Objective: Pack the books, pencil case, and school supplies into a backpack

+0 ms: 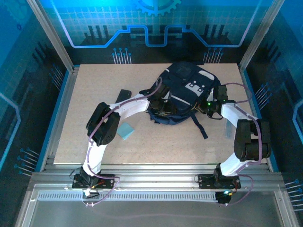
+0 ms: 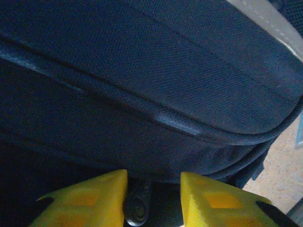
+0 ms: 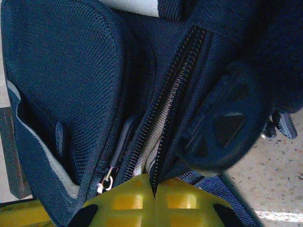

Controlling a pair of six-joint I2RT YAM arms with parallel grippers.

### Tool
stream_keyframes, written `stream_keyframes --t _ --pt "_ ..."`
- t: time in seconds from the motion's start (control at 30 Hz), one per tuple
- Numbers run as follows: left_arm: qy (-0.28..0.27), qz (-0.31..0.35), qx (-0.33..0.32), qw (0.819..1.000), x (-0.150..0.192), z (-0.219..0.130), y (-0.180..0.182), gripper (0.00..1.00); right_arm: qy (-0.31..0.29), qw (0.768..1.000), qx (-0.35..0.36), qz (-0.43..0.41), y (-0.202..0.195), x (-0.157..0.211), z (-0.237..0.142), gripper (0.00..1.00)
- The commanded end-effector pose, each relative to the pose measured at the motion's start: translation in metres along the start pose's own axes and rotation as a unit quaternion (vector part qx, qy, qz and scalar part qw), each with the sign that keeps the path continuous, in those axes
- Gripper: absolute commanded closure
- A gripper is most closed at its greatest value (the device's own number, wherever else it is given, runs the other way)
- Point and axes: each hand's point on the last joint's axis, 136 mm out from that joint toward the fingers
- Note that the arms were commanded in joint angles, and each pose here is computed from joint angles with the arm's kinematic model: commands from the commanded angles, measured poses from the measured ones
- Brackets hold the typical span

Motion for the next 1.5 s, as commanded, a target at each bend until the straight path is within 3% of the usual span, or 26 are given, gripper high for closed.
stream_keyframes --t 0.0,0.2,0.33,0.87,1.07,1.2,1.27,1.4,1.47 --pt "0.023 -0.007 0.025 0.999 0.014 0.012 -0.009 0.74 -0.011 0.999 -0.034 -0.018 0.023 -0.01 -0.005 1.0" --pt "0.029 -0.004 0.038 0.999 0.017 0.018 -0.014 0.93 -0.012 0.999 -0.026 -0.02 0.02 -0.009 -0.005 1.0" --pt "0.032 0.004 0.038 0.999 0.018 0.014 -0.015 0.99 -0.013 1.0 -0.02 -0.015 0.015 -0.01 -0.004 1.0" --pt "0.008 0.037 -0.093 0.995 -0.012 -0.046 0.082 1.0 -0.046 0.999 0.018 0.002 -0.01 -0.04 -0.014 1.0" --pt "0.001 0.032 -0.079 0.996 -0.008 -0.058 0.076 1.0 -0.054 0.998 0.03 0.0 -0.009 -0.057 -0.008 1.0" --pt "-0.007 0.026 -0.012 1.0 0.009 -0.054 0.029 1.0 -0.058 0.998 0.001 -0.011 0.016 -0.07 -0.009 1.0" --pt "-0.01 0.025 0.012 1.0 0.015 -0.051 0.007 1.0 -0.063 0.998 -0.006 -0.024 0.029 -0.073 -0.013 0.93" --pt "-0.021 0.017 0.068 0.997 0.016 -0.045 -0.031 1.0 -0.061 0.997 0.01 -0.036 0.04 -0.068 -0.029 0.54" --pt "-0.024 0.02 0.08 0.996 0.012 -0.041 -0.043 1.0 -0.059 0.998 0.015 -0.032 0.039 -0.057 -0.042 0.39"
Point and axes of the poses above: each hand's point on the last joint's axis, 136 mm out from that joint toward the fingers, its own z axis out along the fingers, its own y axis along the line the jaws close on, x = y × z, and after that the axes turned 6 degrees about z, right-handed
